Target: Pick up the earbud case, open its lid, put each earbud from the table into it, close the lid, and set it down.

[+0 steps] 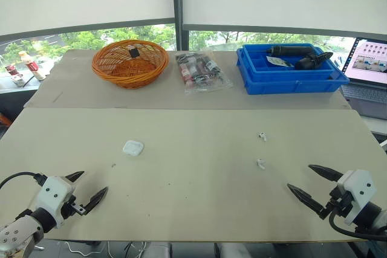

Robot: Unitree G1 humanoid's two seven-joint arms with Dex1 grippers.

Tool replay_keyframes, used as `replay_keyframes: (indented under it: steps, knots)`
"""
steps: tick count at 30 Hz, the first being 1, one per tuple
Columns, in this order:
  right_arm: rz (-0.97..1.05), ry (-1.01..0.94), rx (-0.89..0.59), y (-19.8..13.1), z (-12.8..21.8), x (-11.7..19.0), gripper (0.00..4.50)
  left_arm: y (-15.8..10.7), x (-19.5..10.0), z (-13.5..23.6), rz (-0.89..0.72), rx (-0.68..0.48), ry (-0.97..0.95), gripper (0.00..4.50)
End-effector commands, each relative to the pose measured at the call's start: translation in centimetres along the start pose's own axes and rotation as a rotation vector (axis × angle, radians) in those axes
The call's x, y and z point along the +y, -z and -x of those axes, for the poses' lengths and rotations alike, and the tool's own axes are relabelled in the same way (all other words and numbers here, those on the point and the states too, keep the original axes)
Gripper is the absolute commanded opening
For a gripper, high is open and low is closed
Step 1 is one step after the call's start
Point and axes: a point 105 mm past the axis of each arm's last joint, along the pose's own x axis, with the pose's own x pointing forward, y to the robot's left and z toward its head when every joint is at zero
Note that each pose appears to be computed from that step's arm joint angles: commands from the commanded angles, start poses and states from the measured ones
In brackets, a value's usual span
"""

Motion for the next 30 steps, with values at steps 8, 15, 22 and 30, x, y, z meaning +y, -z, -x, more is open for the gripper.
replay_keyframes:
  steps: [8, 15, 22, 30]
  knots:
    - [0.011, 0.022, -0.008, 0.0, 0.5, -0.3, 4.44, -0.2, -0.6, -0.2, -0.004, -0.017, 0.033, 4.50]
    - [0.018, 0.023, -0.003, 0.3, 0.7, -0.4, 4.44, -1.0, -1.5, 0.0, -0.017, -0.039, 0.114, 4.50]
    - [0.025, -0.001, -0.005, 0.3, 0.8, 0.1, 4.44, -2.3, -1.7, 0.0, 0.112, -0.126, 0.154, 4.50]
    - [0.036, -0.104, -0.082, -2.8, -1.3, 1.4, 4.44, -2.7, -2.2, -2.7, 0.187, -0.077, 0.057, 4.50]
